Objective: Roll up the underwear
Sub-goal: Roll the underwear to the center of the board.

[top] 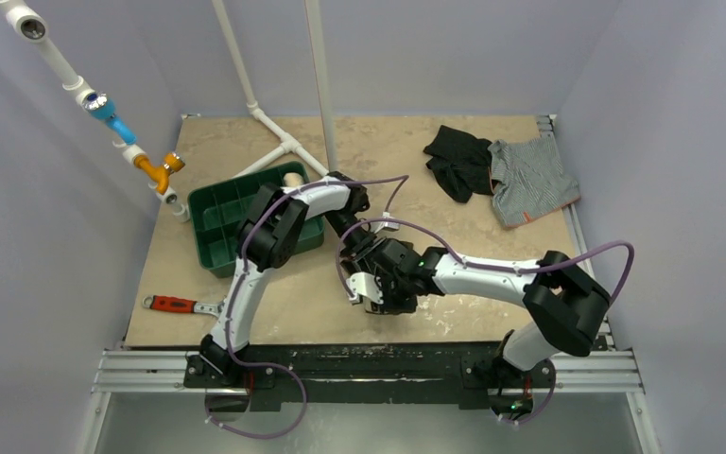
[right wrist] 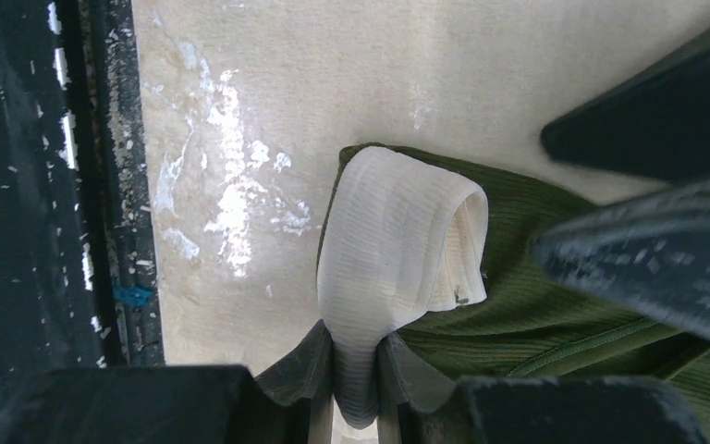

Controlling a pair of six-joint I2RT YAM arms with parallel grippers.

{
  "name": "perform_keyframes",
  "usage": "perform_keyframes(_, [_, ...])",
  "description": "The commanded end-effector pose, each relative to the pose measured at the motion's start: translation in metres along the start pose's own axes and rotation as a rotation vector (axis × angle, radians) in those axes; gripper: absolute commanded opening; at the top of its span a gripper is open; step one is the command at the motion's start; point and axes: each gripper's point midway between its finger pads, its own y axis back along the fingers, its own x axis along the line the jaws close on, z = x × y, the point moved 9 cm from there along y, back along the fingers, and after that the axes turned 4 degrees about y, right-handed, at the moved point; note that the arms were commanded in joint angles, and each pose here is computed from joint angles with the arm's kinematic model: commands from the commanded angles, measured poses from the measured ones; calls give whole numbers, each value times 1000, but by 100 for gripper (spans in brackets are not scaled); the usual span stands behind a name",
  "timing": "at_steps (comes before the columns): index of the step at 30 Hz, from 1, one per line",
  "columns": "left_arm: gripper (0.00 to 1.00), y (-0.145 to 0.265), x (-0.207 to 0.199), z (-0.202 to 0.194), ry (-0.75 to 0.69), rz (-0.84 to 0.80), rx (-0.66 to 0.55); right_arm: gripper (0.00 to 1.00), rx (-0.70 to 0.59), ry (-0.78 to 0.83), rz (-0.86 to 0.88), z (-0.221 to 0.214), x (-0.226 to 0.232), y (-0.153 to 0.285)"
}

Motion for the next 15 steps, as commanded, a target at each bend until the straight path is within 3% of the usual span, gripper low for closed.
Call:
perform_keyframes(1, [56, 22, -8, -9, -118, 62, -58, 0, 13, -71, 107, -7, 10, 5])
perform_keyframes(7, [56, 39, -12, -34, -144, 86, -105, 0, -52, -122, 136, -8, -4, 15])
perform_keyframes(15, [56, 65, -20, -74, -242, 202, -301, 0, -147, -190, 257, -13, -28, 19])
